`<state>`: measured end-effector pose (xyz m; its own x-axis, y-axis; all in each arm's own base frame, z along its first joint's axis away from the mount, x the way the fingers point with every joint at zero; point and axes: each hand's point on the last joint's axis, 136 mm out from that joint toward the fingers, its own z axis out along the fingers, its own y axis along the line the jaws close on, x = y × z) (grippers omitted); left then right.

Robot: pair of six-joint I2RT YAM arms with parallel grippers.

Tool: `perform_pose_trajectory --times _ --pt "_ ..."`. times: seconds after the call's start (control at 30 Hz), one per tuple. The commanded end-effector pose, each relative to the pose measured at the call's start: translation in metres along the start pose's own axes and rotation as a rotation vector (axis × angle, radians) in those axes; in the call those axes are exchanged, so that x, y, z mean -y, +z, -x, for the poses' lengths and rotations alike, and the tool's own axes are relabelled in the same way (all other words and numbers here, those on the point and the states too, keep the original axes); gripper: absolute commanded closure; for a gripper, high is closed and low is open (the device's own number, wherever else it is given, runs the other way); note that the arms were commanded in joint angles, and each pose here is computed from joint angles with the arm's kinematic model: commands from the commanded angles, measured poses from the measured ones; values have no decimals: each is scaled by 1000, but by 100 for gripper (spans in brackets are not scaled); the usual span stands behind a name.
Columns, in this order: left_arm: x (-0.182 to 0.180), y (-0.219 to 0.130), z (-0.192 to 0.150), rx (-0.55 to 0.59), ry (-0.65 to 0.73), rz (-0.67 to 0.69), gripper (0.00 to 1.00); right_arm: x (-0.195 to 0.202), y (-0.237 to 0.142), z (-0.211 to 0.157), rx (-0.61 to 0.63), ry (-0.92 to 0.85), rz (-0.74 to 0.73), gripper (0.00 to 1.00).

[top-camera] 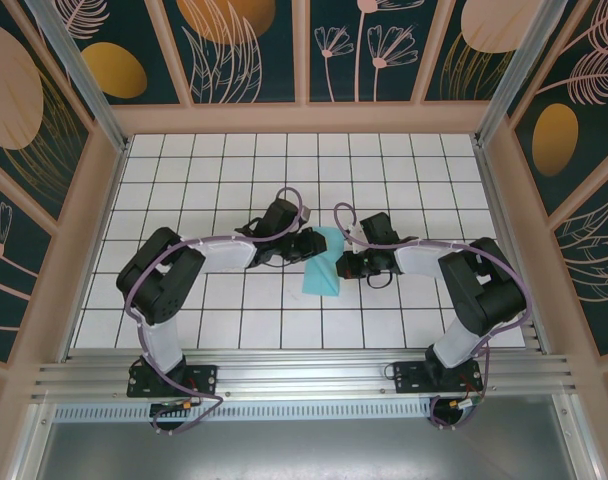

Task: Fold a paper plane with a square sheet of paper (pick it up from the middle)
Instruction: Fold the triangle a second time at the center of the table.

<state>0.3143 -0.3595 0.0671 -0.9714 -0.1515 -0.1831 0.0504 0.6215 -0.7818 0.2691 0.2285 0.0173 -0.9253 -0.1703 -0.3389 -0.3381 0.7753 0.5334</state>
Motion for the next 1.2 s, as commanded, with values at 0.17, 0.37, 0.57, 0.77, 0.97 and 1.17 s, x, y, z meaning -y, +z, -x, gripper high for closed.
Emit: perform_pose_trajectory --times 0.17,0.37,0.57,0.77,0.97,1.17 --pt "-7 10 -5 -26 -19 -35 77 15 5 -16 -47 44 -42 99" --pt "-20 8 -12 -27 -29 -4 76 3 1 -11 -28 34 13 99" --pt "-21 3 -12 -11 -26 -4 75 -2 -2 -5 -15 23 23 99" --pt "-20 9 -14 -28 -29 -23 74 5 2 -12 -31 42 5 98" --pt "-39 16 -22 -47 -50 18 74 5 1 -12 -30 44 5 98" --pt "-60 17 -30 -58 -52 80 74 4 0 -9 -22 47 1 97"
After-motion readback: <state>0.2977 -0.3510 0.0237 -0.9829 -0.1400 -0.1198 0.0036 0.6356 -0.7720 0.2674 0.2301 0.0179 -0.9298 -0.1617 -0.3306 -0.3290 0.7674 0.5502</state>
